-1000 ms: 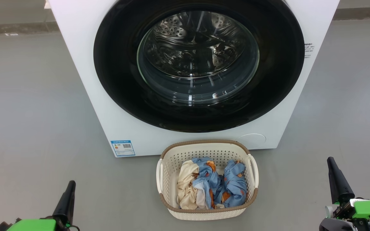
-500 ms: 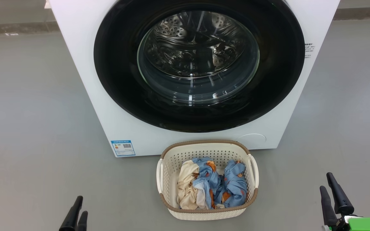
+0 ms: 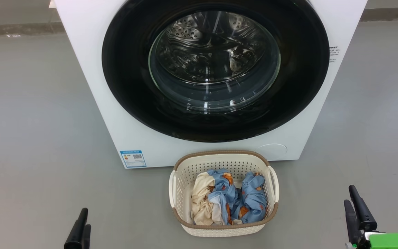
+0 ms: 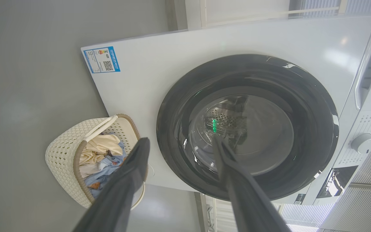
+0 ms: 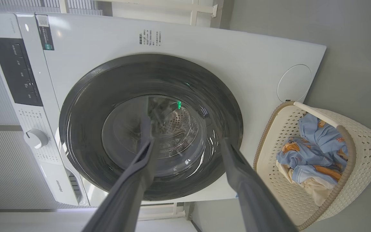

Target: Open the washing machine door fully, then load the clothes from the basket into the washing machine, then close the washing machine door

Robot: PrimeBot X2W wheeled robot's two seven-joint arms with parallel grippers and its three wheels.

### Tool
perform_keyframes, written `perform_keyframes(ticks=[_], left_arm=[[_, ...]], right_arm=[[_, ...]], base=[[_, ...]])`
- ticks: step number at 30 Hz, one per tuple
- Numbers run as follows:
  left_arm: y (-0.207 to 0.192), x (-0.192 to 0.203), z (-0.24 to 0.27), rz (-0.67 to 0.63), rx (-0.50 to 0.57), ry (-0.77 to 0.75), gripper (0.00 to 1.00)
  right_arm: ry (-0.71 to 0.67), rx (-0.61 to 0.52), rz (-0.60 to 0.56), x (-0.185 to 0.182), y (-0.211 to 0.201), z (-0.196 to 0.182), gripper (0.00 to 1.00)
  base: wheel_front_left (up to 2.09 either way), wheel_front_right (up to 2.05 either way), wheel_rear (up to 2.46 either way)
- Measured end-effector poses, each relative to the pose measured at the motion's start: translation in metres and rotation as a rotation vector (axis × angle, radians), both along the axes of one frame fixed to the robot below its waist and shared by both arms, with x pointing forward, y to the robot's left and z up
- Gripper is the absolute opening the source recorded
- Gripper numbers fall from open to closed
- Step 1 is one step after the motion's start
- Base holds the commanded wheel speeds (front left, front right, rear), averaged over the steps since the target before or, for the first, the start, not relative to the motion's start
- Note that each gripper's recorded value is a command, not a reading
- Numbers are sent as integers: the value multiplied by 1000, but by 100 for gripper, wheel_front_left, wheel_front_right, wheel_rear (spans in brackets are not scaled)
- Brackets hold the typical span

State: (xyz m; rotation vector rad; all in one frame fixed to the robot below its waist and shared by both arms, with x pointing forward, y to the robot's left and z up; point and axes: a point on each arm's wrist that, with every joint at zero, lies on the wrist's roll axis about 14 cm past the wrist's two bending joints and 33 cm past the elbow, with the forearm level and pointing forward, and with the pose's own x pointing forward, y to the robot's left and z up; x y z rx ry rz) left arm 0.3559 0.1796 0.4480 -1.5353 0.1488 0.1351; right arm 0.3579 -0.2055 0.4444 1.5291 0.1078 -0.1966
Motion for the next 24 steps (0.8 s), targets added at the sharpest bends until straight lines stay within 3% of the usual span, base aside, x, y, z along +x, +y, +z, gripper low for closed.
perform_keyframes(ticks=[13, 24], left_arm=[[5, 2, 9, -8, 172, -27, 100], [5, 3, 18, -36, 352, -55, 100]], right_arm=[[-9, -157, 27, 3, 0, 6, 100], [-32, -365, 83, 7, 5, 16, 100]], base=[[0, 0, 0], [0, 0, 0]])
